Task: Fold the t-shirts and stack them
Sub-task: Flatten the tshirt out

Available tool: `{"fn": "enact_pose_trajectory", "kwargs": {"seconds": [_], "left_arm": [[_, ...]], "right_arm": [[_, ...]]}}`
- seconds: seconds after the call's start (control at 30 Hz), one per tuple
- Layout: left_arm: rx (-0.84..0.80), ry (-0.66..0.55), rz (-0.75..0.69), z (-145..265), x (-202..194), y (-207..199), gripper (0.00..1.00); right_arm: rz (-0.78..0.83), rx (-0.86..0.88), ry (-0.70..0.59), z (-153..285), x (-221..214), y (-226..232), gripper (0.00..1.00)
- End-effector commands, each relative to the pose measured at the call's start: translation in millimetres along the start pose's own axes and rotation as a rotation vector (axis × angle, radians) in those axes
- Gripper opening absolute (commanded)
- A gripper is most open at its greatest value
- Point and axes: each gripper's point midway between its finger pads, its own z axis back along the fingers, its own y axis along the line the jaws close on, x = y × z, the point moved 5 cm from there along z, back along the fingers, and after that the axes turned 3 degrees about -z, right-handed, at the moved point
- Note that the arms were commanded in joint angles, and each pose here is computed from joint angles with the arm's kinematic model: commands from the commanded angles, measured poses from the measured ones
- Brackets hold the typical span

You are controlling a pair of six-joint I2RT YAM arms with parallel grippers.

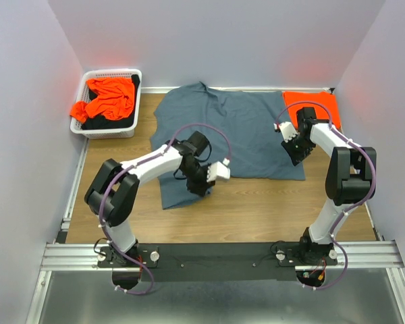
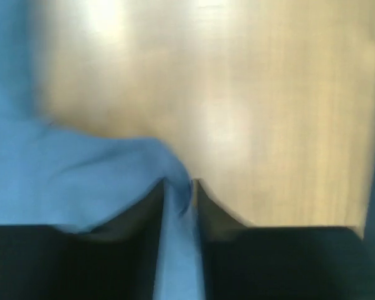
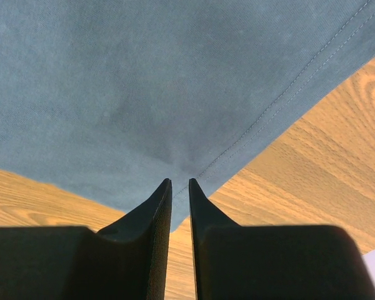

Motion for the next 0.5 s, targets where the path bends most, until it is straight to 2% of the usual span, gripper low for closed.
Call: {"fn": "enact_pose_trajectory", "kwargs": {"seconds": [0.0,0.1,0.2,0.23,0.3,0.4,0.47], "left_arm": [[-0.105,0.05,-0.068,10,-6,-40,0.43],[-0.022,0.052,-0.042,30,-10,-23,0.44],[0.138,-0.018,0.079,68,-23,28,0.43],[0.242,-0.017,0.16,90,-36,52,0.39],[0.406,0.015,0.234,109,-56,85,0.37],[0.543,0.041,0.282,117,-74,113,0.37],[0.562,0.064,0.311,116,-86,119,0.37]], "right_arm": [[0.007,-0.01,0.027,1,-5,0,0.23],[0.01,-0.018,0.031,2,-6,-1,0.23],[0.006,-0.035,0.032,4,-4,-4,0.22],[0.003,-0.041,0.032,3,-1,-7,0.22],[-0.009,-0.046,0.037,0,2,-10,0.19],[-0.026,-0.077,0.068,-6,4,-18,0.15],[-0.034,-0.083,0.079,-10,6,-20,0.14]]}}
